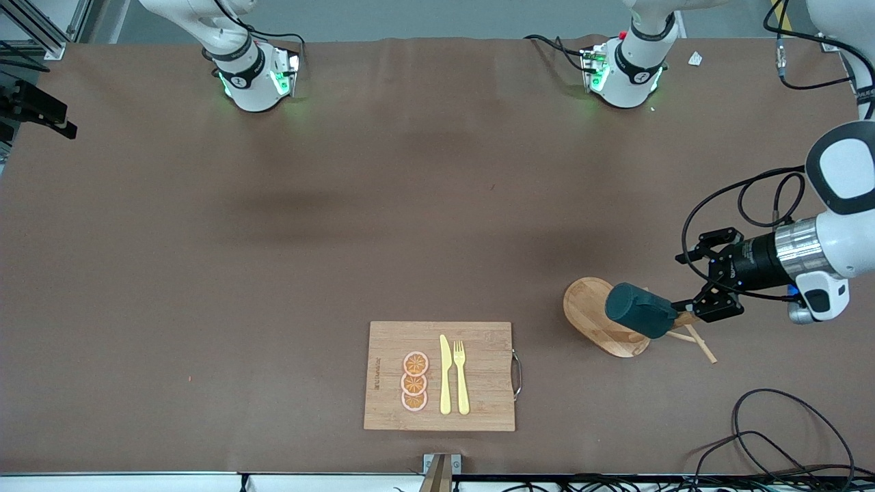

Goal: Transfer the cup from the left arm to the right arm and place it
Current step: 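Close the left gripper around the teal cup on the stand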

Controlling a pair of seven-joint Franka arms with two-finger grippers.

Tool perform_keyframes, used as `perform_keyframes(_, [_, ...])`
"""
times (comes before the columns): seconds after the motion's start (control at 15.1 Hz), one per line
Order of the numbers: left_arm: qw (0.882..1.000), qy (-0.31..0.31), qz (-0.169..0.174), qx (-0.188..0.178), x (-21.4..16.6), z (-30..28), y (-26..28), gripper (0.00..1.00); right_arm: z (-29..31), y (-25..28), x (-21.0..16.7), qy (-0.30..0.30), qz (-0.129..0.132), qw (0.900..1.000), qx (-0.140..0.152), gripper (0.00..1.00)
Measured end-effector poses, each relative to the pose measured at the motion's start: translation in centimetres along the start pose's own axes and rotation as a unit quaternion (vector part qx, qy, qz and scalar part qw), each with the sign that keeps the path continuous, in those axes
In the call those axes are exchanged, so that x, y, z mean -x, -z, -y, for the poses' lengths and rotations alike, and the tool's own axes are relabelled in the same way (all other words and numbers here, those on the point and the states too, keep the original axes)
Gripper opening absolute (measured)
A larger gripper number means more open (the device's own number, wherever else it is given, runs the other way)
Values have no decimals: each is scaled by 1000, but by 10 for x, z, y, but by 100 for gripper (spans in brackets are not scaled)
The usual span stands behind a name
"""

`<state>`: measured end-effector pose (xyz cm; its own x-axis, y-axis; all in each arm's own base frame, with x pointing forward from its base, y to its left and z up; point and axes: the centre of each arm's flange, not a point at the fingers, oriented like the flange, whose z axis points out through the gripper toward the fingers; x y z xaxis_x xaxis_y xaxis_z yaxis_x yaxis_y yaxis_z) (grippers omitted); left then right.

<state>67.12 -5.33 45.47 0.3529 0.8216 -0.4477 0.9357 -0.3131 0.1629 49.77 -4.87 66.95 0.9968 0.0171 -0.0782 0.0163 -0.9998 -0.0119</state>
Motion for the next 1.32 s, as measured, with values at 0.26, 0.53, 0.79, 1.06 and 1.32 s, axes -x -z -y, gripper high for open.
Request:
perform_keyframes(0.26, [1000, 6, -2, 1, -11, -5, -21, 100, 0, 0, 0, 0, 0, 1000, 0, 100])
perform_keyframes(0.53, [1000, 10, -2, 1, -18, -7, -37, 100, 0, 0, 0, 0, 0, 1000, 0, 100])
perform_keyframes(0.79, [1000, 12, 0, -3, -20, -8, -46, 100, 0, 0, 0, 0, 0, 1000, 0, 100])
perform_keyframes(1.06, [1000, 13, 2, -5, -22, -10, -58, 100, 0, 0, 0, 0, 0, 1000, 0, 100])
perform_keyframes(1.32, [1000, 12, 1, -4, -21, -13, -68, 100, 0, 0, 0, 0, 0, 1000, 0, 100])
